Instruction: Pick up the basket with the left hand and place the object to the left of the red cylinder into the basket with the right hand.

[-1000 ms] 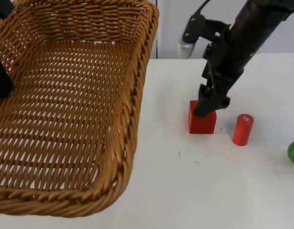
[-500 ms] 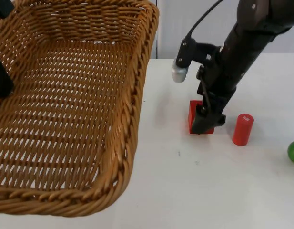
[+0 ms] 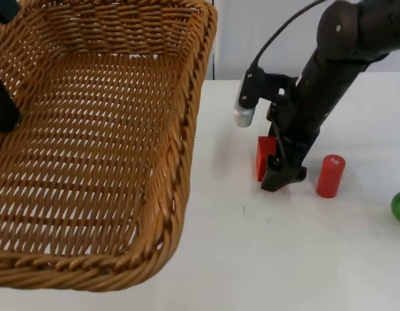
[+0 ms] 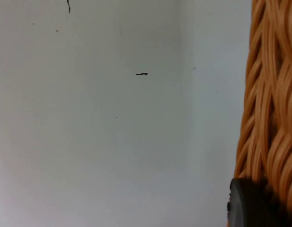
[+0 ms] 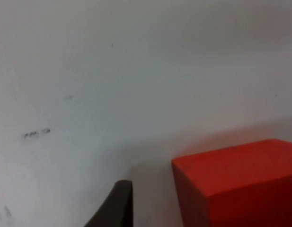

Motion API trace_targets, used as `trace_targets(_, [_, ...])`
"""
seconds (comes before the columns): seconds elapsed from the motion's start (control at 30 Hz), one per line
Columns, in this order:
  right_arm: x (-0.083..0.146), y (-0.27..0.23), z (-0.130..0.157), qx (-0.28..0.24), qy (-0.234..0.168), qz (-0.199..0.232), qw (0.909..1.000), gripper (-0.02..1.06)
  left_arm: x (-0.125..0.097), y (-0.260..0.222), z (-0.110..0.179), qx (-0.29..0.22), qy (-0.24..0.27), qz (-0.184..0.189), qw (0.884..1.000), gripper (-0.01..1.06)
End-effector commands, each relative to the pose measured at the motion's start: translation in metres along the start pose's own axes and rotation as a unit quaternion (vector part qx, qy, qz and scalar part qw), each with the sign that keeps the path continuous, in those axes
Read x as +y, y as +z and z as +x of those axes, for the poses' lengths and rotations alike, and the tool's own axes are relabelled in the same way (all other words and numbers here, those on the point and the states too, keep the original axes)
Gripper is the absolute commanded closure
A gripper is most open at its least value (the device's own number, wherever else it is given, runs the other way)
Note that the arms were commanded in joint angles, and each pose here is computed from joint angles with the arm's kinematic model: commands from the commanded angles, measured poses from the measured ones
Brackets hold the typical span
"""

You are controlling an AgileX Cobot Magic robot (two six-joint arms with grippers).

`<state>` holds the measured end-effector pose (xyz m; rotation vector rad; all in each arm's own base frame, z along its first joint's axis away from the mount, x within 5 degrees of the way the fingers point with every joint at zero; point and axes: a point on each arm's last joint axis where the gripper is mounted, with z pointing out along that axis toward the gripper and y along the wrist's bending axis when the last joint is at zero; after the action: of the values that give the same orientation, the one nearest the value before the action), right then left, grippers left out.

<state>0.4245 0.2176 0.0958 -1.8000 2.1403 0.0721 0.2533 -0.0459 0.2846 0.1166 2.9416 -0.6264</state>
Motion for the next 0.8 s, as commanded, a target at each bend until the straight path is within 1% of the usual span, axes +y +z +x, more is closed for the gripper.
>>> trace_targets(0.0, [0.0000,0.0016,-0.0018,-0.002,-0.006,0.003,1.0000,0.02,-0.0054,-0.0031,0.0011,-0.006,-0.006,0.018,1.000,1.05])
trace_targets(0.1, [0.0007,0.0038,-0.0013,-0.001,-0.004,0.001,1.0000,0.02,-0.0054,-0.0031,0.0011,-0.006,-0.006,0.018,1.000,1.05])
trace_targets(0.23, [-0.0005,0.0038,-0.0019,-0.005,-0.004,0.007,1.0000,0.09,-0.0054,-0.0031,0.0011,-0.006,-0.006,0.018,1.000,1.05])
trace_targets(0.4, [-0.0018,0.0038,-0.0023,-0.007,-0.005,0.014,0.9999,0.12,-0.0054,-0.0031,0.0011,-0.006,-0.006,0.018,1.000,1.05])
trace_targets(0.5, [-0.0032,0.0037,-0.0016,-0.003,-0.014,0.022,0.9996,0.16,-0.0054,-0.0031,0.0011,-0.006,-0.006,0.018,1.000,1.05])
trace_targets(0.63, [-0.0027,0.0038,-0.0014,-0.001,-0.015,0.019,0.9997,0.20,-0.0054,-0.0031,0.0011,-0.006,-0.006,0.018,1.000,1.05])
trace_targets(0.77, [-0.0025,0.0038,-0.0013,-0.001,-0.028,0.018,0.9995,0.24,-0.0054,-0.0031,0.0011,-0.006,-0.006,0.018,1.000,1.05])
